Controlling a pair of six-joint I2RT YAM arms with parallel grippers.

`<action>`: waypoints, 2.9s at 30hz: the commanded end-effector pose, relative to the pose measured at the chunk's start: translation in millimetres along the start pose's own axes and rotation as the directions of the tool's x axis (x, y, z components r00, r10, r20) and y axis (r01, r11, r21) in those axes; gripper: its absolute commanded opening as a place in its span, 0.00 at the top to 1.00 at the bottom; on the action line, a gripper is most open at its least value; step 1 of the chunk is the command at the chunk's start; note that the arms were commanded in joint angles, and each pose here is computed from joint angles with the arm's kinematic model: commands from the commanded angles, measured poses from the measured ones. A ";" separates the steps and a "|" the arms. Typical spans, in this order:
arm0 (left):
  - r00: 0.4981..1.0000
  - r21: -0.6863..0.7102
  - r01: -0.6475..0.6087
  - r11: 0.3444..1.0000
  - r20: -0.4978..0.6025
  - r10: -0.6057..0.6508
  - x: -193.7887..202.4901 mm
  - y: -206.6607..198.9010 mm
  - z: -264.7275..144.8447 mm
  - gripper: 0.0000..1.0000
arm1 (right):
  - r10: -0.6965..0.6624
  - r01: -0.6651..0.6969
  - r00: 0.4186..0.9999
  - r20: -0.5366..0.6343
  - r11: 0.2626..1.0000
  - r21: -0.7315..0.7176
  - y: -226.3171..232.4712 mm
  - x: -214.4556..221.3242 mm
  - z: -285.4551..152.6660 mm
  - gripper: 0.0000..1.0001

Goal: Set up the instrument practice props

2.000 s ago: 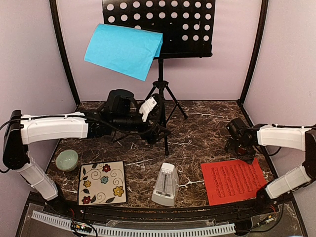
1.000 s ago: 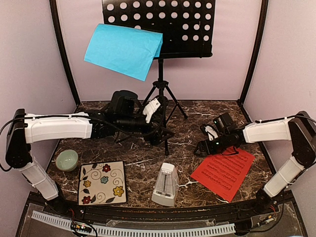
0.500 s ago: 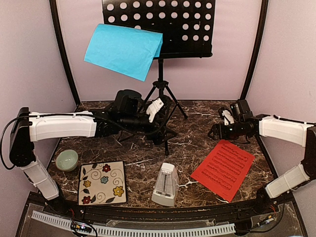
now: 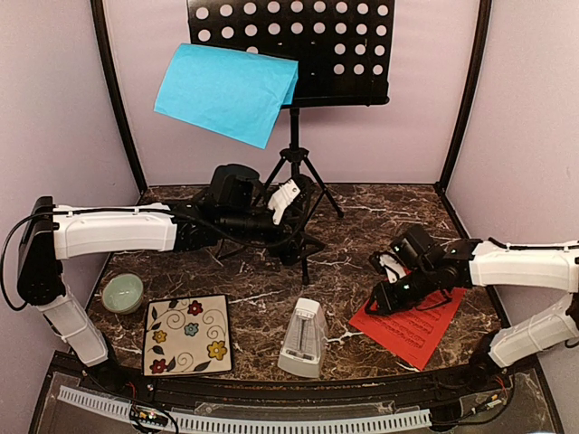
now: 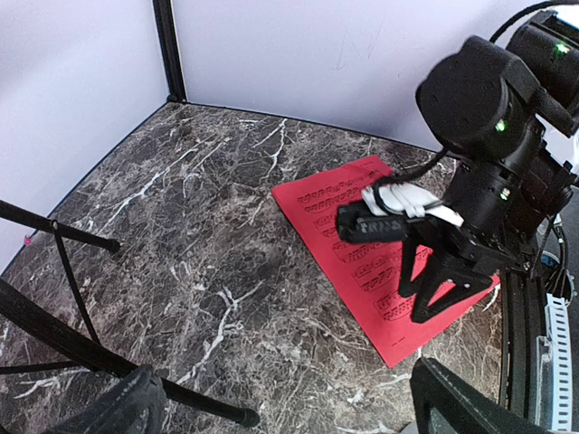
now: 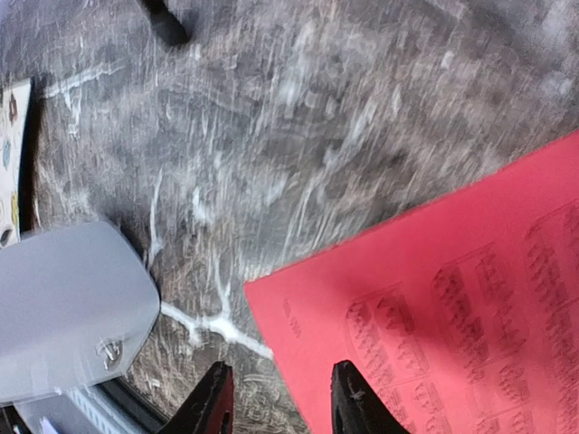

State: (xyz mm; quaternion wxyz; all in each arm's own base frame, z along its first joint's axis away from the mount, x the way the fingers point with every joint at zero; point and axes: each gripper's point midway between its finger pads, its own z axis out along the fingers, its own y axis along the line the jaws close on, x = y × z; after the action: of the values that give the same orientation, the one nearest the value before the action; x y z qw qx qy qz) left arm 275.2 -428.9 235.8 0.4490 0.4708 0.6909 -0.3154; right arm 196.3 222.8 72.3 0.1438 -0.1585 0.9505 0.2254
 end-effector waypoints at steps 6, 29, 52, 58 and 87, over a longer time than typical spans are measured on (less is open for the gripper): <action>0.998 0.020 -0.001 1.000 0.057 0.000 -18.7 -6.5 -8.7 0.03 | 0.143 -0.142 0.990 0.003 0.989 -0.047 3.3 24.8 18.2 0.75; 0.997 -0.011 -0.008 1.000 0.075 0.009 -22.4 -3.9 -18.1 0.03 | 0.337 -0.349 0.885 0.322 0.937 -0.021 -77.9 -167.5 74.9 1.00; 0.994 0.021 -0.016 1.000 0.113 0.014 -35.0 -8.1 -15.7 0.03 | 0.066 -0.039 0.978 0.196 0.989 -0.140 15.1 -66.6 -11.9 0.72; 0.992 0.028 -0.008 1.000 0.125 0.005 -39.0 -9.0 -16.6 0.03 | 0.090 -0.075 0.991 0.098 0.987 -0.140 18.3 -14.3 8.0 0.80; 0.991 0.012 -0.017 1.000 0.135 0.015 -37.2 -10.0 -25.5 0.03 | 0.146 -0.162 0.937 0.317 0.986 0.025 -70.7 -213.7 39.8 0.85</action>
State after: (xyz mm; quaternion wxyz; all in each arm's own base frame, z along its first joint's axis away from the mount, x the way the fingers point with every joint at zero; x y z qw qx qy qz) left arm 270.4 -427.6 258.0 0.4739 0.4583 0.6713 -0.3388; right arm 371.5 240.0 33.9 0.2127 -0.0361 0.9524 0.2156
